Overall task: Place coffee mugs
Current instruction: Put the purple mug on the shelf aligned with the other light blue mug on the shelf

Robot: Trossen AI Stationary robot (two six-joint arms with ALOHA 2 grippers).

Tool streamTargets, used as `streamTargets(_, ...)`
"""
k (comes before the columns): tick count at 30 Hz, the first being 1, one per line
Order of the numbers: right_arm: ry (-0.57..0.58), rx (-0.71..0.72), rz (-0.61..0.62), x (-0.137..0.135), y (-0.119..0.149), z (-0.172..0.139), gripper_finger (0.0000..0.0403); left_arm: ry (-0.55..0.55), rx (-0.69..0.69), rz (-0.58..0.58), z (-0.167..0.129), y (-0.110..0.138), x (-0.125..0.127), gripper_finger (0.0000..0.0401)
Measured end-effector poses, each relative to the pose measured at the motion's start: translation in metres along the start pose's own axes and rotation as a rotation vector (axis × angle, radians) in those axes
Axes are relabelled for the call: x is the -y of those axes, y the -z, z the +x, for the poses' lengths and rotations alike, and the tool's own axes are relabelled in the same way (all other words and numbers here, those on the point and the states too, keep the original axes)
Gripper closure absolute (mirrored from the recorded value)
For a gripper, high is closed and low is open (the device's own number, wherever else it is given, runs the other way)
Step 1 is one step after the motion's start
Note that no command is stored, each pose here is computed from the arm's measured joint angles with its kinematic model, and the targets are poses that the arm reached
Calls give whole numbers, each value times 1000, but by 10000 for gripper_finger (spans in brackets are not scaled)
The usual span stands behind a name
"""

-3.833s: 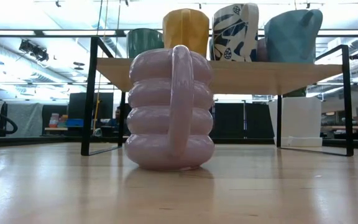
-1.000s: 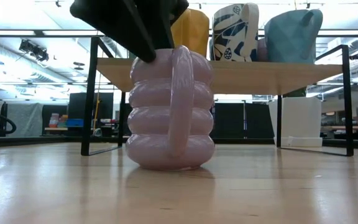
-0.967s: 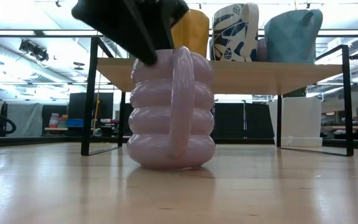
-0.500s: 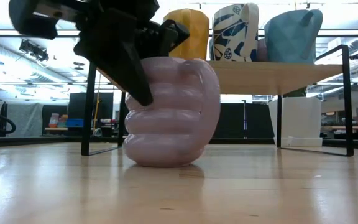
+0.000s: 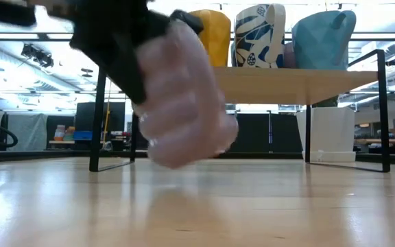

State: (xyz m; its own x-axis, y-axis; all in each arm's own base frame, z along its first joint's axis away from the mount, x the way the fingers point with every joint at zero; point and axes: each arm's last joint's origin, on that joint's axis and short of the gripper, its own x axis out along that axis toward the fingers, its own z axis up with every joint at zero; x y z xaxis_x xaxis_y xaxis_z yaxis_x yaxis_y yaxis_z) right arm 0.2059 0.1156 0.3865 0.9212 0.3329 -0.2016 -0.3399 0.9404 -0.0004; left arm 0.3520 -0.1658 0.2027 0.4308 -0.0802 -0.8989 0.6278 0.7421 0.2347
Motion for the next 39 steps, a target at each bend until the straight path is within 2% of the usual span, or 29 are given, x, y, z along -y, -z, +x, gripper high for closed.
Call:
streamTargets(5,-7,3,10,-3,0,-1,369,68,17,5,-28,0,-1,366)
streamTargets(9,-17,13,9,-5,-1,-1,369,89,33,8,-63,-6,-4,366)
streamTargets(13,-21,23,10,-7,-2,-1,369,131,-24,25,-86,-9,-2,359)
streamTargets(20,-21,6,7,-8,0,4,369,144,-141,88,-122,-6,-6,357)
streamTargets(28,-20,-10,4,-9,3,9,369,51,-143,200,-142,-10,-14,359)
streamTargets(31,-21,-7,5,-9,3,9,369,22,-199,230,-143,-5,-17,359)
streamTargets(39,-21,-8,5,-9,3,9,369,-7,-254,185,-141,6,-39,359)
